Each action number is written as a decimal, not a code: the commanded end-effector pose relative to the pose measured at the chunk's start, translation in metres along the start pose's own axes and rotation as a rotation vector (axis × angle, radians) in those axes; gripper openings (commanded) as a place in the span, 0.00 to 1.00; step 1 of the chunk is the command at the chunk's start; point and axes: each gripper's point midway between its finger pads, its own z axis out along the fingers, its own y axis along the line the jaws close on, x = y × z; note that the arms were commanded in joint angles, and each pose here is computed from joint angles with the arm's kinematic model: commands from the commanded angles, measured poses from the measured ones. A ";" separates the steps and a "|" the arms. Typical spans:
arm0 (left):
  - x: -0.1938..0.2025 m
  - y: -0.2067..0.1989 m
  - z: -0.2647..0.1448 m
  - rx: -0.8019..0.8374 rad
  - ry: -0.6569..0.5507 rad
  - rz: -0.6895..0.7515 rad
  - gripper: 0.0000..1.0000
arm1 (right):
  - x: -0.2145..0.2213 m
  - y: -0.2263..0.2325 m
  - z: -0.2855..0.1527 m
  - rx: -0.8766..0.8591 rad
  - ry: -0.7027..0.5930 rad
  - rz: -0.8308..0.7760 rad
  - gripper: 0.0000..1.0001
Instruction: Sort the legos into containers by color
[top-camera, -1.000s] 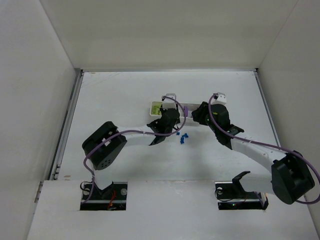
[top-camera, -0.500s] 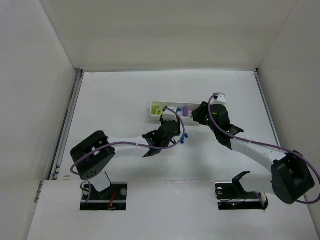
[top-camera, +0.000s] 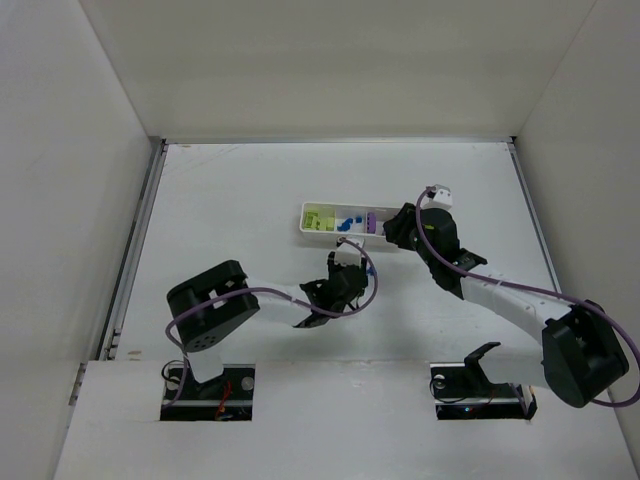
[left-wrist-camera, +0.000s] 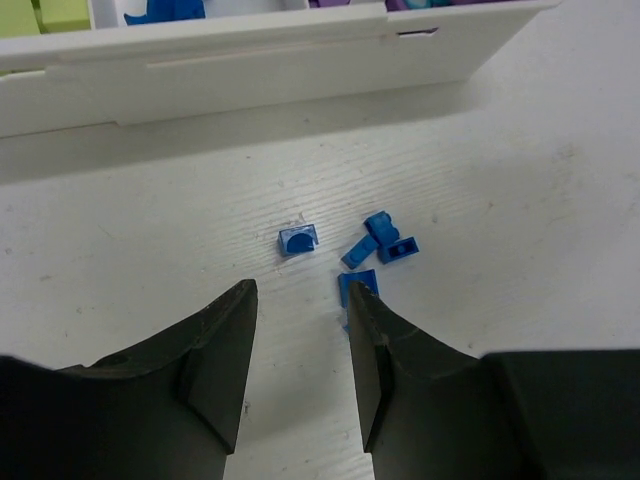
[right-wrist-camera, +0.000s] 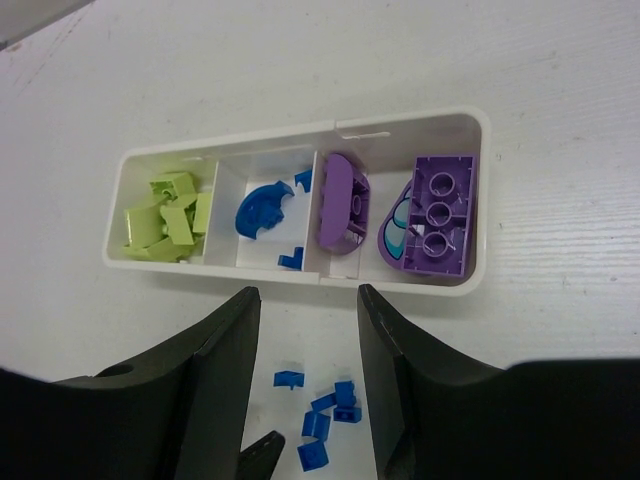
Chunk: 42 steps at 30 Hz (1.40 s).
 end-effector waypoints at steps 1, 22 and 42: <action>-0.023 -0.013 0.012 0.014 -0.055 -0.065 0.39 | -0.009 0.008 0.002 -0.020 -0.040 -0.007 0.50; -0.007 -0.003 0.035 -0.006 -0.004 -0.050 0.21 | -0.011 0.010 0.000 -0.028 -0.049 -0.006 0.50; -0.125 0.024 0.026 0.045 -0.191 -0.205 0.15 | -0.012 0.010 -0.002 -0.029 -0.057 0.000 0.50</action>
